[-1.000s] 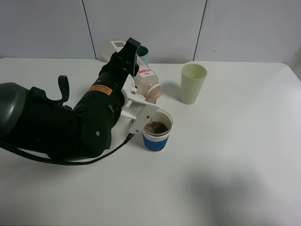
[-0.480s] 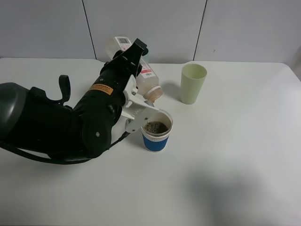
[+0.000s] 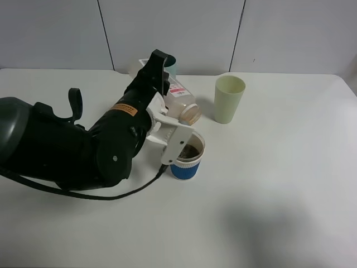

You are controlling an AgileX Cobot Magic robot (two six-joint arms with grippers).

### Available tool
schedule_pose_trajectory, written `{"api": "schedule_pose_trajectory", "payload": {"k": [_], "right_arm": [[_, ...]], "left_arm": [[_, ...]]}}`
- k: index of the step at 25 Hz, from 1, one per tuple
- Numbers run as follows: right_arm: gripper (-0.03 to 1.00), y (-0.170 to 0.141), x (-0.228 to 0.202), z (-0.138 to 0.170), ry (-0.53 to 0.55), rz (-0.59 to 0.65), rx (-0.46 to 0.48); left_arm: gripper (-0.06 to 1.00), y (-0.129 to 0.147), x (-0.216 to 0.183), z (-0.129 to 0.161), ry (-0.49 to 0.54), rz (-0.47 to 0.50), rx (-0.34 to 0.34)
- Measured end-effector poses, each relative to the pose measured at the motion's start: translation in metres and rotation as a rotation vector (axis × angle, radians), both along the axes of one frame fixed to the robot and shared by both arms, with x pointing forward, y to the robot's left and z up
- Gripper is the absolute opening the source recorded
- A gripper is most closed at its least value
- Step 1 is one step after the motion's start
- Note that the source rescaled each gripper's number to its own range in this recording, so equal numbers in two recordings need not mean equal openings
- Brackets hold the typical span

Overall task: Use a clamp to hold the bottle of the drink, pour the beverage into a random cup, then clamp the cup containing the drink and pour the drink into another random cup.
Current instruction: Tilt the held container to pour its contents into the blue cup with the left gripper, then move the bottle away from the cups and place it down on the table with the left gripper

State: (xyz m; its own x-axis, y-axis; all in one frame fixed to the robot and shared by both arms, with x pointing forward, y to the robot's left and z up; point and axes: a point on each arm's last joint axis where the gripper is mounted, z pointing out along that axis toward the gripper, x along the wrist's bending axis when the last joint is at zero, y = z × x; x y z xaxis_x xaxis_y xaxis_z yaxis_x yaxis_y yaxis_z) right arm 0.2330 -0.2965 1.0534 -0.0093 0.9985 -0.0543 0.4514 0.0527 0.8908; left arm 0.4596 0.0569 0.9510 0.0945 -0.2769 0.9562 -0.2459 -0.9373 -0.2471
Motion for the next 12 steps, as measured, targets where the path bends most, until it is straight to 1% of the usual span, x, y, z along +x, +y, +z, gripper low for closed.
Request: {"api": "schedule_pose_trajectory", "payload": {"k": [1, 4, 9, 12], "right_arm": [[1.0, 0.0, 0.0, 0.0, 0.0, 0.0, 0.0], [1.0, 0.0, 0.0, 0.0, 0.0, 0.0, 0.0], [1.0, 0.0, 0.0, 0.0, 0.0, 0.0, 0.0], [1.0, 0.0, 0.0, 0.0, 0.0, 0.0, 0.0]], "left_arm": [[0.05, 0.0, -0.001, 0.001, 0.033, 0.0, -0.062], [0.05, -0.001, -0.002, 0.003, 0.119, 0.0, -0.218], [0.05, 0.004, 0.002, 0.009, 0.202, 0.033, -0.432], [0.05, 0.007, 0.005, 0.015, 0.269, 0.033, -0.586]]}}
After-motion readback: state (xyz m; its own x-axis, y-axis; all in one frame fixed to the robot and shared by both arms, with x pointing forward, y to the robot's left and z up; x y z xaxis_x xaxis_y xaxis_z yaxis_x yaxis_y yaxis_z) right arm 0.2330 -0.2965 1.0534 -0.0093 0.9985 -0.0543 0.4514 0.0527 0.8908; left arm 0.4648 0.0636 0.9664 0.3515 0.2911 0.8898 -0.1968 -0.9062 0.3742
